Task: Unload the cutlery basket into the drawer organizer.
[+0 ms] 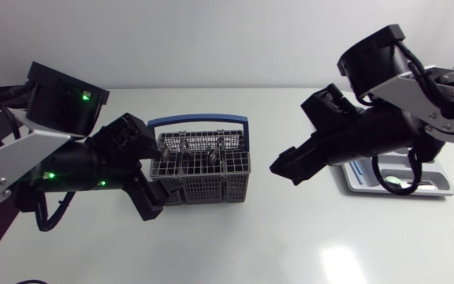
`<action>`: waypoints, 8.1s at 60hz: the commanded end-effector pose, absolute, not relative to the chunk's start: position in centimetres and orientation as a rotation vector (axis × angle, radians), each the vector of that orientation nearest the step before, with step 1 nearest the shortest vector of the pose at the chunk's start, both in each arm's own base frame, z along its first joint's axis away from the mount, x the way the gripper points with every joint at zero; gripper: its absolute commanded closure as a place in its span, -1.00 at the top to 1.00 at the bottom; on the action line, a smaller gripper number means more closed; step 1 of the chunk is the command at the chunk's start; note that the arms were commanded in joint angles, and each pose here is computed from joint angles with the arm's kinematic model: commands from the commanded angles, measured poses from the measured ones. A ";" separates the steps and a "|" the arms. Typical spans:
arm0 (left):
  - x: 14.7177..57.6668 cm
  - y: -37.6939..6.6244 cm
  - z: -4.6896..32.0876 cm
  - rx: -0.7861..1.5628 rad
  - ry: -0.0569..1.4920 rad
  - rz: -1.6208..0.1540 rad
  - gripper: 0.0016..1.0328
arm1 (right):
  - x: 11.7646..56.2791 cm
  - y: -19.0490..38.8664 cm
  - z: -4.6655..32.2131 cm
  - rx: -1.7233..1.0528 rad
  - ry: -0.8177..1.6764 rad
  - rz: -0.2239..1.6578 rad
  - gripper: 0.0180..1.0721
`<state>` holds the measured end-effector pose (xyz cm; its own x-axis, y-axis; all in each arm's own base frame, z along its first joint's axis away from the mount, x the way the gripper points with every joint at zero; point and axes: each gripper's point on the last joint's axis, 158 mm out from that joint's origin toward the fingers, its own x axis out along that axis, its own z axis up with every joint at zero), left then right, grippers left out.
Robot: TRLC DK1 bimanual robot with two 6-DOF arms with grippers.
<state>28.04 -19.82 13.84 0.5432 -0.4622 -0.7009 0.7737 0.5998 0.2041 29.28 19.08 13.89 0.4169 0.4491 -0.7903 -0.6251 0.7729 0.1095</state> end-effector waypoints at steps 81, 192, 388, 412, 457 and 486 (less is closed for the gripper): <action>30.9 -18.5 11.7 0.513 0.647 -0.768 0.90 | 32.4 28.4 13.6 -0.050 0.898 0.850 0.71; 31.3 -17.1 12.9 0.454 0.613 -0.816 0.90 | 34.6 31.9 10.4 0.001 1.020 0.762 0.12; 30.5 -17.7 12.6 0.466 0.580 -0.833 0.90 | 35.3 32.2 8.9 -0.034 1.034 0.732 -0.81; 30.4 -17.9 12.6 0.470 0.581 -0.839 0.90 | 34.4 32.6 11.1 -0.016 1.005 0.778 -0.82; 30.3 -18.0 12.6 0.473 0.583 -0.841 0.90 | 32.4 31.4 16.7 0.001 0.968 0.827 -0.82; 29.9 -18.7 12.6 0.476 0.581 -0.859 0.90 | 31.4 30.2 19.2 0.014 0.944 0.854 -0.82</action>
